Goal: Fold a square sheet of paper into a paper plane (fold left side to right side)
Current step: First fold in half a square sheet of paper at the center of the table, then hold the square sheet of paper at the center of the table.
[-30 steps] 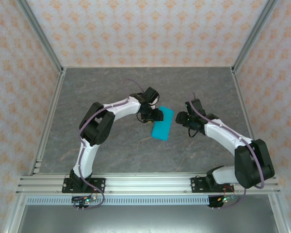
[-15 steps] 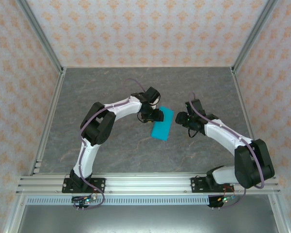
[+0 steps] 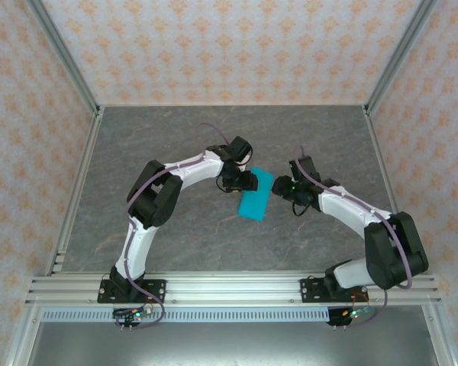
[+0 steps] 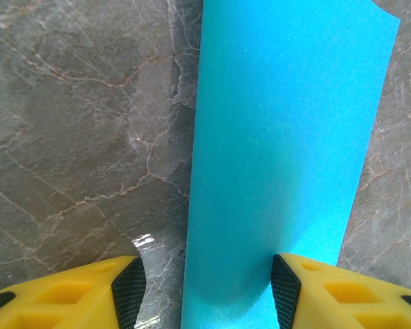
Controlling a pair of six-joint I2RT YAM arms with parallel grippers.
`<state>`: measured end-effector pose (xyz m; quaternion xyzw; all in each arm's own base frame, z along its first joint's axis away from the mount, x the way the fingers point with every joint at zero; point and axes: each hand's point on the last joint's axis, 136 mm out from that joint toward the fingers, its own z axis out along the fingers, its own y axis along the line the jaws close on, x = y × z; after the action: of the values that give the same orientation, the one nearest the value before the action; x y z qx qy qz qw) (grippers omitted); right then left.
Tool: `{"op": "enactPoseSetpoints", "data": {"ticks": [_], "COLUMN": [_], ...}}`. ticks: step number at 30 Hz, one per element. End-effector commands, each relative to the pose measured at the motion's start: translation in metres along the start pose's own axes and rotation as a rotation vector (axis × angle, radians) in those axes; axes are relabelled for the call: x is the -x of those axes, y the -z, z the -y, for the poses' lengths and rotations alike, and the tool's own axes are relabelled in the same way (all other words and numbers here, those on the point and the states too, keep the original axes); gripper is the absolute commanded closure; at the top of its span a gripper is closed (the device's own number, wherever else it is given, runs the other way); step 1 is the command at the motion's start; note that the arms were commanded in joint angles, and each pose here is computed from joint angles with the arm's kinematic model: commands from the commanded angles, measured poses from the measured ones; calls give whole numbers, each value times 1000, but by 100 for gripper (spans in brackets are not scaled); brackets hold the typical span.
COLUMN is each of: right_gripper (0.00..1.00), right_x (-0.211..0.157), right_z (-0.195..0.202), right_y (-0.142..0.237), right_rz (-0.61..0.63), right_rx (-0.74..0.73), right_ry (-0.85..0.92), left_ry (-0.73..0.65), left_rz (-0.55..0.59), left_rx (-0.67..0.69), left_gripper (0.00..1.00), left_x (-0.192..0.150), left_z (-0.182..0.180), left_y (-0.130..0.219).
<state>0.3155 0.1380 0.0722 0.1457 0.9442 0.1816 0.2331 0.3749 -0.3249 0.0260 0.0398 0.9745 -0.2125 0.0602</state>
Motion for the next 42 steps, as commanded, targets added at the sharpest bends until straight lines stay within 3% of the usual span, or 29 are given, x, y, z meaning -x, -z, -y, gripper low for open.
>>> {"op": "enactPoseSetpoints", "data": {"ticks": [1, 16, 20, 24, 26, 31, 42], "right_gripper": [46, 50, 65, 88, 93, 100, 100], "right_x": [-4, -5, -2, -1, -1, -3, -13], "right_z": [-3, -13, -19, -28, -31, -37, -39], "right_y": [-5, -14, -16, -22, -27, -41, -64], "right_rz": [-8, -20, -14, -32, -43, -78, -134], "right_rx": [13, 63, 88, 124, 134, 149, 121], "right_ry": [-9, -55, -72, -85, -89, -92, -82], "left_ry": [-5, -4, -4, -4, -2, -2, -2], "left_rz": [-63, -62, -62, -62, -64, -62, -66], "left_rx": [64, 66, 66, 68, 68, 66, 68], "left_gripper": [44, 44, 44, 44, 44, 44, 44], "left_x": [-18, -18, -18, -18, -19, -18, -19], "left_z": [-16, -16, -16, -17, -17, -16, -17], "left_y": [-29, -29, -28, -29, -29, -29, -30]}}
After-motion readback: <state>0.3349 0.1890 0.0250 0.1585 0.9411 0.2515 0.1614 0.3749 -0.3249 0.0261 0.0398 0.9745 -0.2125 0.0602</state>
